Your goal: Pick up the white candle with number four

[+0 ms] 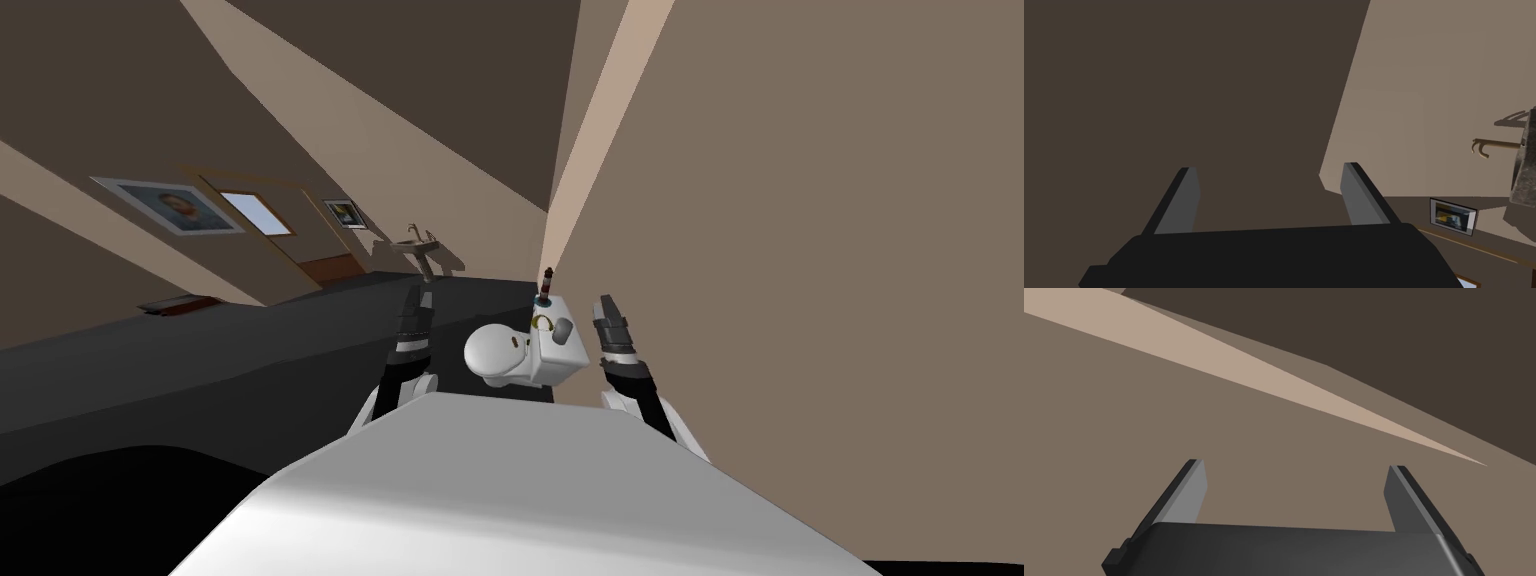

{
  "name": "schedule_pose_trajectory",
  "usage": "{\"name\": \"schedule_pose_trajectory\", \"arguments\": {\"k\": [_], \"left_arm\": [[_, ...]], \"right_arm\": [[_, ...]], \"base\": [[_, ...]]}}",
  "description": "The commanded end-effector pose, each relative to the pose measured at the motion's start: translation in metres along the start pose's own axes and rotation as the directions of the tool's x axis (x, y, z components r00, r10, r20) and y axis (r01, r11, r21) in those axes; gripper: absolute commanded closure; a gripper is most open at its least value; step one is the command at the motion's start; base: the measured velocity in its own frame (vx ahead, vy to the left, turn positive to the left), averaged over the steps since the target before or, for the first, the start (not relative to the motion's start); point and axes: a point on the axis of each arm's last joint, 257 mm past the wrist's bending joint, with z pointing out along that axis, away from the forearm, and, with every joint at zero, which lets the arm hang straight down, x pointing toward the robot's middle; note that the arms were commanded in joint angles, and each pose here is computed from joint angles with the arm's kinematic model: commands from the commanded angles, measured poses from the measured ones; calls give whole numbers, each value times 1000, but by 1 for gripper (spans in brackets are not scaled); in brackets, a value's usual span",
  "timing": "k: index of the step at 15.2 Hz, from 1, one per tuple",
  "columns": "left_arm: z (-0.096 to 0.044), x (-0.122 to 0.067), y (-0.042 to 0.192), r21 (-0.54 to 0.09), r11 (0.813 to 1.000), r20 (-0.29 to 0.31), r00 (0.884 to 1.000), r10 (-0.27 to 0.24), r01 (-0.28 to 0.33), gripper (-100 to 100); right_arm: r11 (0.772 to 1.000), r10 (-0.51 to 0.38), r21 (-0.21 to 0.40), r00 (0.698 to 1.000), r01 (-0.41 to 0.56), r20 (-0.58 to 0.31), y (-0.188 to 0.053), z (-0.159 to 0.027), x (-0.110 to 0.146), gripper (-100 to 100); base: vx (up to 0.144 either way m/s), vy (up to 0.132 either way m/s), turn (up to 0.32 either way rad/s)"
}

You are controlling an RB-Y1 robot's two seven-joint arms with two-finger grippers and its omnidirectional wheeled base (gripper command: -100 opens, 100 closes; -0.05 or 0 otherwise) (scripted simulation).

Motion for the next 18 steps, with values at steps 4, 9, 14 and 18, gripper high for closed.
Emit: {"name": "schedule_pose_trajectory", "arguments": {"k": [4,9,14,18], "left_arm": [[0,0,0,0,1000,0,1000,0,0,0],[0,0,0,0,1000,0,1000,0,0,0],[0,0,0,0,1000,0,1000,0,0,0],[0,0,0,0,1000,0,1000,0,0,0]], "right_arm": [[1000,-22,1,994,22,-110,-7,-7,19,-100],[999,-36,9,974,39,-224,-16,-20,38,-100],[998,-42,26,941,54,-336,-29,-37,57,-100],[997,-57,29,906,76,-419,-36,-50,68,-100]], "base": [[39,54,31],[46,65,44],[41,54,40],[50,66,47]]}}
